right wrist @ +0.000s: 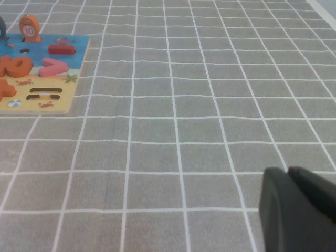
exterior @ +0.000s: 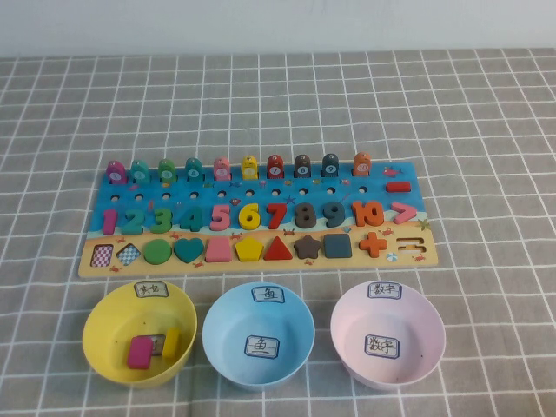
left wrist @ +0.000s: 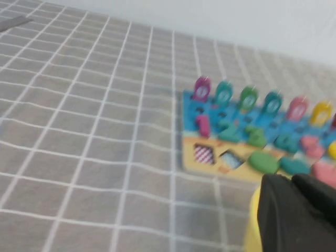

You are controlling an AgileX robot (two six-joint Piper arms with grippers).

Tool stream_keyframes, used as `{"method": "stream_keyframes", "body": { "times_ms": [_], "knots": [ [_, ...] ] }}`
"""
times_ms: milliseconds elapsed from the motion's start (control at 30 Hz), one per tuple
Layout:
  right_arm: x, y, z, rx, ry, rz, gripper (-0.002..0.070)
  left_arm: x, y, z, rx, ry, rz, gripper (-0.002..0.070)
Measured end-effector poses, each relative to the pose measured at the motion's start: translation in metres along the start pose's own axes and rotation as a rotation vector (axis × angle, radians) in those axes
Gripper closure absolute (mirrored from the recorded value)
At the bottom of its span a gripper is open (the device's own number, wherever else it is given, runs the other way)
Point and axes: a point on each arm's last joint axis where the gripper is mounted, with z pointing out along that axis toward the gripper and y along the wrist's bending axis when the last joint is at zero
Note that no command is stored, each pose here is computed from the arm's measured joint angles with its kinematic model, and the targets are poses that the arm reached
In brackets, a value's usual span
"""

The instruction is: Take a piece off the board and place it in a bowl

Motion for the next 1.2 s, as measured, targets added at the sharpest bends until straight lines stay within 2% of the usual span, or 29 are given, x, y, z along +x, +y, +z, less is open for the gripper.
{"method": "stream_keyframes", "body": {
  "times_ms": [200, 300, 400, 500, 633, 867, 1200],
  "knots": [
    [0.0, 0.0, 0.0, 0.0, 0.002, 0.0, 0.0694, -0.008, -0.003, 0.0, 0.045, -0.078, -0.239, 0.0676],
    [0.0, 0.0, 0.0, 0.0, 0.002, 0.0, 0.0694, -0.01, -0.003, -0.001, 0.047, -0.11, -0.278, 0.0676],
    [0.0, 0.0, 0.0, 0.0, 0.002, 0.0, 0.0694, -0.014, -0.002, -0.001, 0.037, -0.149, -0.236, 0.0676],
    [0.0, 0.0, 0.0, 0.0, 0.002, 0.0, 0.0694, -0.015, -0.002, -0.001, 0.042, -0.151, -0.253, 0.0676],
    [0.0, 0.0, 0.0, 0.0, 0.002, 0.0, 0.0694, -0.034, -0.013, -0.005, 0.087, -0.088, -0.266, 0.0676],
    [0.0, 0.0, 0.0, 0.0, 0.002, 0.0, 0.0694, -0.09, -0.03, 0.019, 0.067, 0.131, -0.16, 0.0676],
    [0.0, 0.0, 0.0, 0.0, 0.002, 0.0, 0.0694, -0.16, -0.043, 0.107, 0.041, 0.522, 0.02, 0.0676]
  ]
}}
